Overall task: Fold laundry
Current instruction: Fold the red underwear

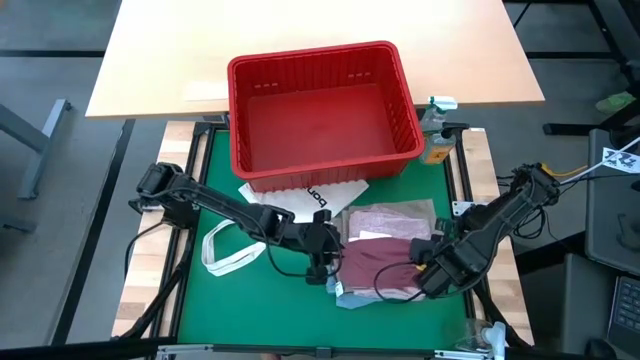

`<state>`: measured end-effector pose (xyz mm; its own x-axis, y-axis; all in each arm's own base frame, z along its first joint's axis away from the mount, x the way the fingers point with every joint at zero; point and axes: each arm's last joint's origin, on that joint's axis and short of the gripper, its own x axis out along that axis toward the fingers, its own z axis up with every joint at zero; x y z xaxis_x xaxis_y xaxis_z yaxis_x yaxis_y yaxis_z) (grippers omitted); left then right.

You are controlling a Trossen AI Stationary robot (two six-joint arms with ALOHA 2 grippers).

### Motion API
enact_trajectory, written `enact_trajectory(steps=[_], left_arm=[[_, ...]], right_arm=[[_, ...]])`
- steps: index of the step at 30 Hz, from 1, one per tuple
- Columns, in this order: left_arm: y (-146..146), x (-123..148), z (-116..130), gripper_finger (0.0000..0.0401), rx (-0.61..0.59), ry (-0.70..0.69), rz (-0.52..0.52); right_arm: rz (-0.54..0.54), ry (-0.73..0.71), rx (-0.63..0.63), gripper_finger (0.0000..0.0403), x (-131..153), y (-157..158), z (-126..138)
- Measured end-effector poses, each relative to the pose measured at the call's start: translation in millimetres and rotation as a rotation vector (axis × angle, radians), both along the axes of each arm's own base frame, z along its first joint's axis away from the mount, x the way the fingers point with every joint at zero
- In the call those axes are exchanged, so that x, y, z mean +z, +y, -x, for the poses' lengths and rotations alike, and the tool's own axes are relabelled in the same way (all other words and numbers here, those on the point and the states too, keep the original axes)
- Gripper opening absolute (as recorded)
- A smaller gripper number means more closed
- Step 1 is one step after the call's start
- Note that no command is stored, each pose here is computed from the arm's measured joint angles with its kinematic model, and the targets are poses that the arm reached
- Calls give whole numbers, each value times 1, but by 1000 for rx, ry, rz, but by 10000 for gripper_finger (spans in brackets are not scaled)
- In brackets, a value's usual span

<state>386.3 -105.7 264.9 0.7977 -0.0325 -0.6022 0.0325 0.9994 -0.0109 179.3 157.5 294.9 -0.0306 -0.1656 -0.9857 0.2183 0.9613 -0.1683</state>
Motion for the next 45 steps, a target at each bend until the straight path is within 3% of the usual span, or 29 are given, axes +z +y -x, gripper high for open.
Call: enact_trajectory(steps=[8,19,27,37,45], left_arm=[[-11,-4,3,98,-3,19,26],[-11,-3,2,98,-2,15,30],[-11,-3,2,98,-1,14,31],[-11,-3,2,98,10,12,28],[-11,-3,2,98,10,12,29]], right_arm=[[-113,6,0,143,-2,12,1],[-186,-144,98,143,-1,56,30],[-118,-188,138,143,-10,74,45],[22,-93,152,143,-33,81,42],[-15,-84,148,143,-23,84,41]])
